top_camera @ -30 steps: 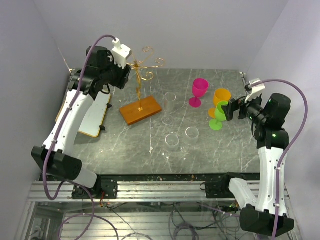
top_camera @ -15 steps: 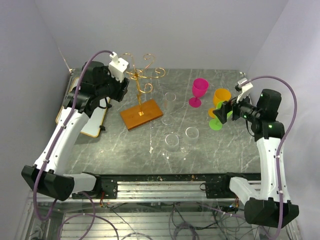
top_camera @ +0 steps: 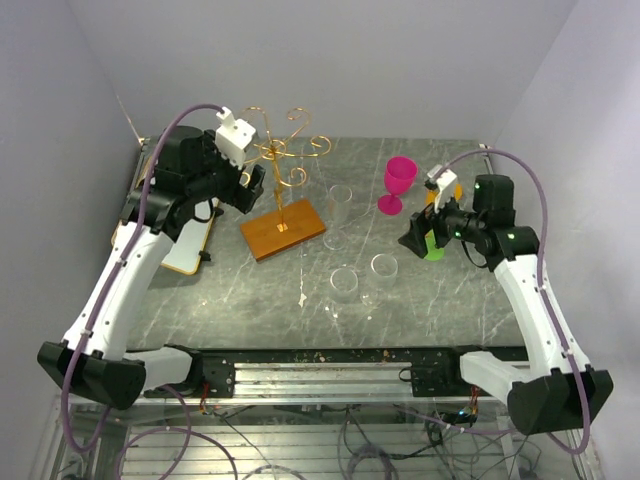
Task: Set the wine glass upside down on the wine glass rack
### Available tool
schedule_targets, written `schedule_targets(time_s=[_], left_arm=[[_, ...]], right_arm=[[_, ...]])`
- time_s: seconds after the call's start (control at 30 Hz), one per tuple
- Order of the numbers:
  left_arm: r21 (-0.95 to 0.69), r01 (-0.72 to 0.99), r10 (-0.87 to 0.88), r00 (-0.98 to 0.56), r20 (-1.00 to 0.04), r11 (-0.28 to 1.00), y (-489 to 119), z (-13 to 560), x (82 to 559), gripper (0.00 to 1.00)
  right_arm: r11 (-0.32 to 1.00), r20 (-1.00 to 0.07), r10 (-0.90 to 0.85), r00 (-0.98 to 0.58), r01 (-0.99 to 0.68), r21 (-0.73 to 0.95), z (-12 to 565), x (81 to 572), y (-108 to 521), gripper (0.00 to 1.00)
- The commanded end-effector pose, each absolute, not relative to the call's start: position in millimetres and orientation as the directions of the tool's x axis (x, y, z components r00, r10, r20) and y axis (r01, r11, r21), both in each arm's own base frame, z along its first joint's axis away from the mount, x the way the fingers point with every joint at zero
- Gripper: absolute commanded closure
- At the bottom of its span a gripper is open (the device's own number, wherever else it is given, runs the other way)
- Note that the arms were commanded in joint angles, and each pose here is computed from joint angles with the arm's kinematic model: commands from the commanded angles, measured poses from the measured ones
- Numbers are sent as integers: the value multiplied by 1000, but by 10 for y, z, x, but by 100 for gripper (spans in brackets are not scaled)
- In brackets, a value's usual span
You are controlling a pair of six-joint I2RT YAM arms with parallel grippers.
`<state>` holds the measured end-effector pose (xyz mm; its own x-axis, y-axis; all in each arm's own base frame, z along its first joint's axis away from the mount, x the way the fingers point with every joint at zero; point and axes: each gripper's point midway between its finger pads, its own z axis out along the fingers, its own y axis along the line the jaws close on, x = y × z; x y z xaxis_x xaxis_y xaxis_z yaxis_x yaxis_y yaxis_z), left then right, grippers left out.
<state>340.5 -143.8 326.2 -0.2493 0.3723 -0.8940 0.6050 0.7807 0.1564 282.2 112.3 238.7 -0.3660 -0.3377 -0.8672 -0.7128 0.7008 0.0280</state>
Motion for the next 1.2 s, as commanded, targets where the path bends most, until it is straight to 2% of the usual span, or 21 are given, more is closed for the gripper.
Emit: schedule_targets(time_s=[0.0,0.23,0.5,0.67,0.77,0.97,1.07,1.17], left_arm=[[181,639,379,-186,-907,748,-1452,3500,3185,1],[268,593,434,-155,-887,759,-1261,3524,3101,1],[359,571,492,-92,-865,738,-1121,3567,2945,1],[365,579,499,-83,-863,729,-1126,3520,2917,1],[376,566,512,-97,-853,734,-1095,3443,2970,1],[371,549,507,-115,-854,749,-1077,3418,3024,1],[346,526,473,-126,-872,777,-1052,3439,3043,1],[274,505,391,-141,-910,819,-995,3481,3060,1]], right_arm=[[638,-811,-450,-373,-770,0,2294,2674,1216,12],[549,-691,-627,-360,-833,-64,2049,2457,1359,22],[536,-605,-708,-364,-835,-126,1852,2521,1422,40],[513,-585,-723,-367,-853,-99,1770,2502,1501,50],[507,-578,-731,-362,-855,-106,1766,2514,1516,60],[501,-581,-740,-338,-853,-142,1867,2554,1495,88],[512,-589,-741,-324,-840,-182,1952,2597,1456,98],[531,-602,-738,-307,-814,-236,2085,2660,1404,100]])
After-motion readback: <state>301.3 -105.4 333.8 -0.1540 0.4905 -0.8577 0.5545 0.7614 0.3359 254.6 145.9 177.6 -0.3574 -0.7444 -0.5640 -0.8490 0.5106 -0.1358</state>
